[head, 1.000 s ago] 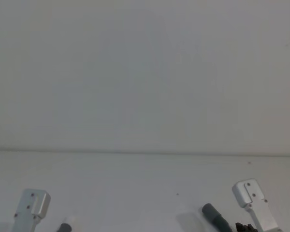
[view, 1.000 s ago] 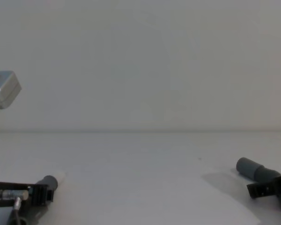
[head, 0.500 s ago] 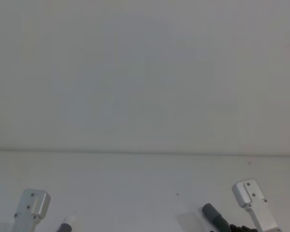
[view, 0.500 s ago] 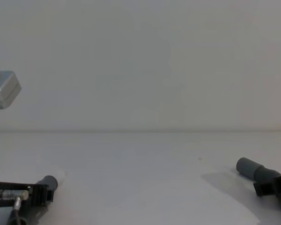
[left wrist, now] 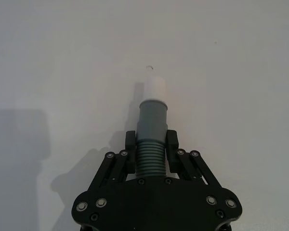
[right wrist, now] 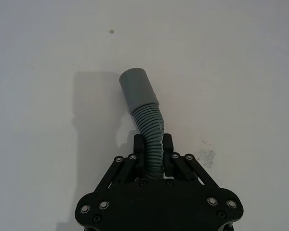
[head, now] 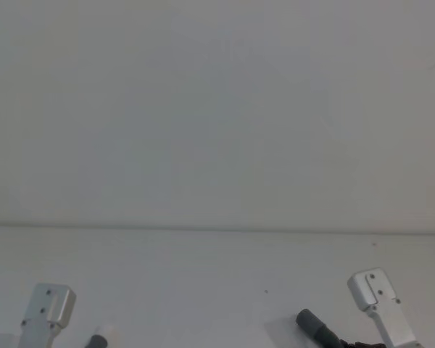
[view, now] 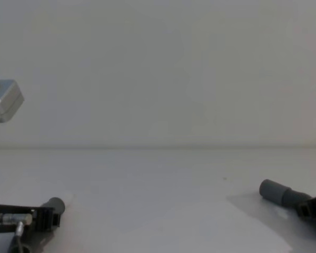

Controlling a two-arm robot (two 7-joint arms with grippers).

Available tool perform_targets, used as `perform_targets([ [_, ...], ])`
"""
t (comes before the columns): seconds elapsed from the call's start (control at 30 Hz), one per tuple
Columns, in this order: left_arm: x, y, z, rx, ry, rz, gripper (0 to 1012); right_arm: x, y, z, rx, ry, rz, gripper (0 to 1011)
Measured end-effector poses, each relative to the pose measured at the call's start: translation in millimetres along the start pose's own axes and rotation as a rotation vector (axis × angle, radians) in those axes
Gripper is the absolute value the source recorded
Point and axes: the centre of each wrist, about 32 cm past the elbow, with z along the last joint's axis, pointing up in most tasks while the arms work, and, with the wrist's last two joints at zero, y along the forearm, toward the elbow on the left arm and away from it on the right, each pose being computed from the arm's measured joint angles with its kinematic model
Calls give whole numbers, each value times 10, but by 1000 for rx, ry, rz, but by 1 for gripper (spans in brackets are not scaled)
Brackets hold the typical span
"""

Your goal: Use both hands to pick up one end of the pipe from the table, align the ends, and insert them.

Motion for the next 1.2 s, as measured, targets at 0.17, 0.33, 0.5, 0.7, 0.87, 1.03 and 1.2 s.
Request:
perform_targets([
  [0.17, 0, 0, 0, 0, 0, 0, 334, -2, 0, 0, 0, 0, 0, 166],
  [0.33, 0, 0, 0, 0, 0, 0, 334, -2, 0, 1, 1, 0, 0, 155],
  [0.5, 0, 0, 0, 0, 0, 0, 334, -2, 0, -1, 1, 0, 0, 155],
  [0.7, 1, -2, 6, -1, -17, -9, 334, 5, -14, -19, 12, -16, 16, 145],
  [0.87, 2, 10, 22, -14, -56, -34, 334, 19, -43, -46, 32, -45, 41, 144],
  [1.03, 3, 49, 52, -41, -102, -57, 334, 40, -83, -72, 60, -79, 72, 142],
  [1.2, 19, 118, 90, -83, -159, -87, 333, 84, -143, -109, 93, -127, 113, 139],
])
